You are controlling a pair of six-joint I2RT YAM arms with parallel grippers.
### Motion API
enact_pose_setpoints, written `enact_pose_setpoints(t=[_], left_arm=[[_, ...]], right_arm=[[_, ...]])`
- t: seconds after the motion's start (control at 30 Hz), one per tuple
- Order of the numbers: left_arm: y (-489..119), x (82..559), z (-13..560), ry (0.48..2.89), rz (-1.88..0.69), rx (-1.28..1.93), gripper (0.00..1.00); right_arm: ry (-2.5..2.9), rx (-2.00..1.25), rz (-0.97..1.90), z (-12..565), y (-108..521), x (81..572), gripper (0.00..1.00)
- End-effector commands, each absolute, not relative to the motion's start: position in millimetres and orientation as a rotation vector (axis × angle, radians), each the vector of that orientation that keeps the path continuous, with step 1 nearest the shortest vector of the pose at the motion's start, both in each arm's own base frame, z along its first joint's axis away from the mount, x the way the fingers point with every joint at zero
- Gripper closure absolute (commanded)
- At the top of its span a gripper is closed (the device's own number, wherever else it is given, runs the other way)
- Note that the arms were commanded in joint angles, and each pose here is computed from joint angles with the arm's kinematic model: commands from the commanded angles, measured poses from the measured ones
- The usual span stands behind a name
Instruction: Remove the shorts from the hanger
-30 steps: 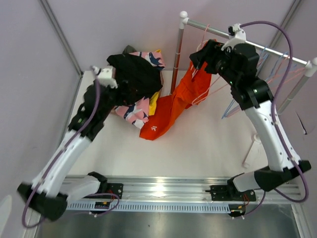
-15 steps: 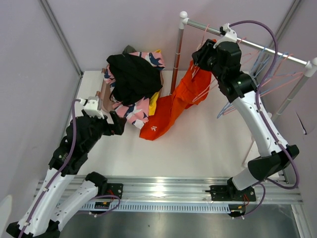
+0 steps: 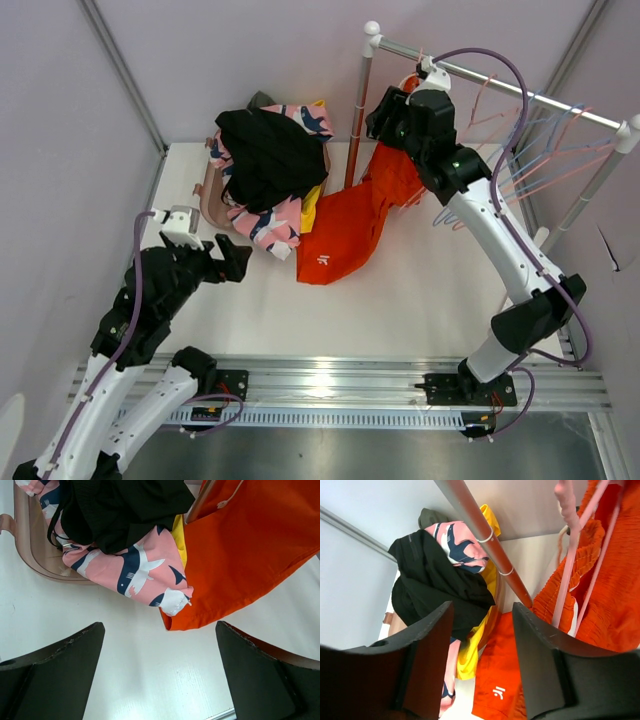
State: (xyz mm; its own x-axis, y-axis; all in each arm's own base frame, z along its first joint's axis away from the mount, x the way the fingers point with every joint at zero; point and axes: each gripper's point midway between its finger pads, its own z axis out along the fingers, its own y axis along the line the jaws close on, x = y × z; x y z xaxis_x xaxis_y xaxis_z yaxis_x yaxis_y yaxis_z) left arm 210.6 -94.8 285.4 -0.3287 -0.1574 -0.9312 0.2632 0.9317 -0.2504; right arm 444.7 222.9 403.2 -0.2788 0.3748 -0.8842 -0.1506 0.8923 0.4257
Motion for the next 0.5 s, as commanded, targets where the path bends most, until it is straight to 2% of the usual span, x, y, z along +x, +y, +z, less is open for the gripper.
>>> enact_pose_setpoints(t=[0.0,0.17,0.47], left_arm=[[-99.1,210.3,279.0,1.858,-0.448,0.092,0.01],[-93.9,214.0,264.8,1.879,-0.391,0.108,0.01],[-95.5,215.8,258.3,1.888,-0.387,0.124,0.01]], right_arm=[[1.693,0.190,0.532,438.6,214.0,431.7,0.39],[1.600,0.190,0.555,475.2,204.9,403.6,0.30],[1.613,0.218,0.478,475.1,188.0,397.3,0.28]])
